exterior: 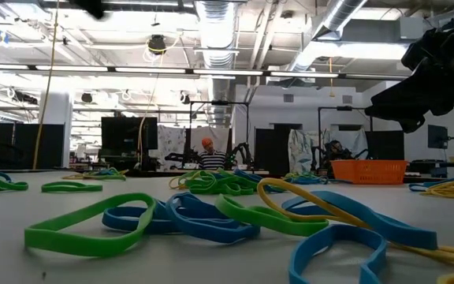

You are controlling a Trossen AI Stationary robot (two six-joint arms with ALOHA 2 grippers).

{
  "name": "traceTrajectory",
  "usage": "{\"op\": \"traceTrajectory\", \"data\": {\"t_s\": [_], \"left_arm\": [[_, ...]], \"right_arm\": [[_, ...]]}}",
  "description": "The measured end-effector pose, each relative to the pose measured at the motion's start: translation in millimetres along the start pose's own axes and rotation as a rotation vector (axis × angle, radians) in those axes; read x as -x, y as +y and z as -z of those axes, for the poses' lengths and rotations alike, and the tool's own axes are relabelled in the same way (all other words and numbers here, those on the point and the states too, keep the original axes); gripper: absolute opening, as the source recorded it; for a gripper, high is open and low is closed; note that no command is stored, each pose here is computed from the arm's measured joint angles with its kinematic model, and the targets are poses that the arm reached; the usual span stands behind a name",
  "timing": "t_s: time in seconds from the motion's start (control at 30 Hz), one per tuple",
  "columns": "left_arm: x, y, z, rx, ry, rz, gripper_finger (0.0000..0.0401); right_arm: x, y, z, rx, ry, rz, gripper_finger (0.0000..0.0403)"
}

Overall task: Sort rubber bands into baskets
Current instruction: Put the yellow rubber band into the yellow bin

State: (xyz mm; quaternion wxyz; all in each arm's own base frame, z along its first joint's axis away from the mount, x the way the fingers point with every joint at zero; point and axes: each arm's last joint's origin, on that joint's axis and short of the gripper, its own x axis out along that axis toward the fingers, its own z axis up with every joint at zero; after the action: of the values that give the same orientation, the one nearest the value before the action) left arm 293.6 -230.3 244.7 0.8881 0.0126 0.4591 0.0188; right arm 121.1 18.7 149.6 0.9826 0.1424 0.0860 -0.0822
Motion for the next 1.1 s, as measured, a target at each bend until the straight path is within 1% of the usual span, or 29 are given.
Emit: {"op": "traceTrajectory", "data": {"t_s": [0.1,0.27,0.43,0.53,0.6,0.83,1.1], "left_arm": [[-13.2,13.1,-8.0,-0.011,-0.026,0.004,0.0206],[-19.9,27.0,-17.0,-0.021,-0.037,-0.019,0.0206],[-30.1,27.2,-29.7,-0.056,-0.12,0.026,0.0206],[-48.3,22.7,-32.7,-0.087,-0.139,0.066,0.0206],[-61.1,20.6,-27.7,-0.115,-0.106,0.059,0.0206],[-96.2,19.6,-17.8,-0.131,-0.035,0.058,0.0206],[-127.5,11.6,-13.3,-0.149,-0.061,0.11,0.0206]], "right_arm": [[0.0,-0.1,0.3,0.002,0.003,0.001,0.0179],[0.0,-0.2,0.6,0.01,0.006,0.002,0.0179],[0.0,-0.2,0.6,0.012,0.006,0.001,0.0179],[0.0,-0.2,0.6,0.013,0.006,0.001,0.0179],[-0.1,0.0,0.3,0.012,0.003,0.0,0.0179],[-0.3,-0.1,0.8,0.014,0.008,0.002,0.0179],[-0.3,-0.1,0.9,0.014,0.008,0.002,0.0179]]}}
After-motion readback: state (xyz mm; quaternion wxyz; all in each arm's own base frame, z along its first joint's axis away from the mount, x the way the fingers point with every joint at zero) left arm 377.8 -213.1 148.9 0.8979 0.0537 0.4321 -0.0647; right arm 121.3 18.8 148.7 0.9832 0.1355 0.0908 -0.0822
